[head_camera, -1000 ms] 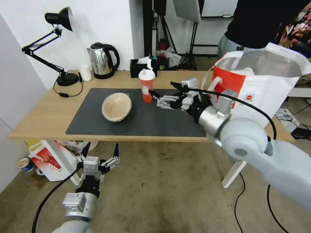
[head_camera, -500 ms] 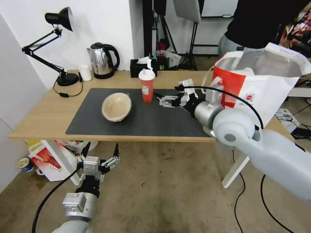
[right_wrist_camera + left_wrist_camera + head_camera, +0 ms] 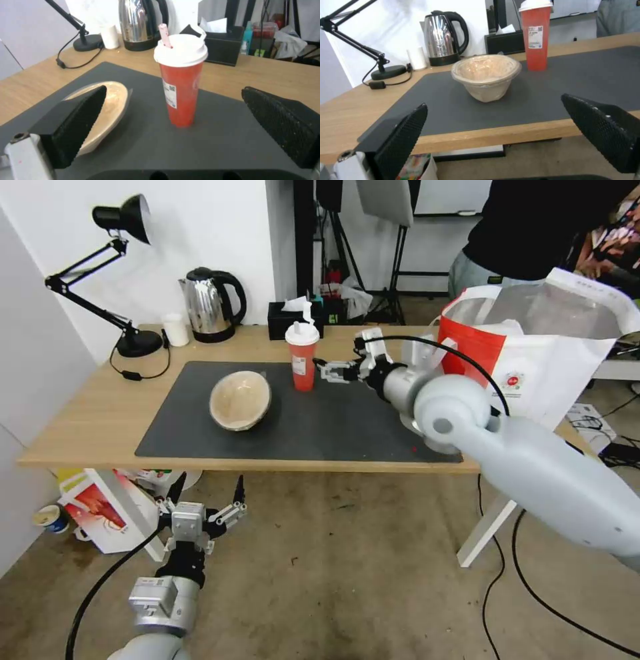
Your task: Pick up the trash from the table and place it into the takeout bag.
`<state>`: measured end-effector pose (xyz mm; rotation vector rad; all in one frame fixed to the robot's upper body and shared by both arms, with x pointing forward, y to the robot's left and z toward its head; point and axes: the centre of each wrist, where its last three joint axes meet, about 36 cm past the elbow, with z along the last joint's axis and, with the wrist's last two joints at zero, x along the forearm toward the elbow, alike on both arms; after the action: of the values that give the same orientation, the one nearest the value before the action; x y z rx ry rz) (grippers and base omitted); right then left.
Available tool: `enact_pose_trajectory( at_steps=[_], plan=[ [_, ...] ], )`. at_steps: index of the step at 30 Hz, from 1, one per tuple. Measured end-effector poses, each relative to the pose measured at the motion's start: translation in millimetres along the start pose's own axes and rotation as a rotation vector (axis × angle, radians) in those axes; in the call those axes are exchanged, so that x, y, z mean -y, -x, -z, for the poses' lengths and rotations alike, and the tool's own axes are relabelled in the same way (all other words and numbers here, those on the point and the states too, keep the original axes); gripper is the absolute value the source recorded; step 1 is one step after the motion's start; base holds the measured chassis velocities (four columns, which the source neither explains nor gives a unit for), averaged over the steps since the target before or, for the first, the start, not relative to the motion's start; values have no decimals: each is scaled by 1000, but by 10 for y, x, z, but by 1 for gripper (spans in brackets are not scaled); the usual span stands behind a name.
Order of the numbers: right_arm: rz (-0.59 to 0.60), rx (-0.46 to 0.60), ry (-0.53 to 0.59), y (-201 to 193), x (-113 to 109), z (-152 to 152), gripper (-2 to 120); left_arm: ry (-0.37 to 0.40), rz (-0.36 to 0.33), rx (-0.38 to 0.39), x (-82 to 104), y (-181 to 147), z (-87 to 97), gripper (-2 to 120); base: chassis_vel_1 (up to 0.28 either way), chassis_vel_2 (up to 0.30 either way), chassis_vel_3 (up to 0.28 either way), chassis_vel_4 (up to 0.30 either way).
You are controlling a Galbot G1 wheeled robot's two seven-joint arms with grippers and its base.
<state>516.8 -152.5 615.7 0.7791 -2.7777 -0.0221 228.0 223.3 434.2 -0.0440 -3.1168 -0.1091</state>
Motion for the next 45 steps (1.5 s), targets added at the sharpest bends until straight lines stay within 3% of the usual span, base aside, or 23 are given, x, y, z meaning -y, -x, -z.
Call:
enact_pose_trajectory(
  at_steps=[18,30,45],
  plan=[
    [-11,-99,-74,602,-21,-80,100,0,0,0,0,0,0,100,0,0,0,0],
    [-24,-109,-103,719,-147,-6,100,0,0,0,0,0,0,100,0,0,0,0],
    [-60,-123,-121,938,-33,-56,100,0,0,0,0,0,0,100,0,0,0,0]
  ],
)
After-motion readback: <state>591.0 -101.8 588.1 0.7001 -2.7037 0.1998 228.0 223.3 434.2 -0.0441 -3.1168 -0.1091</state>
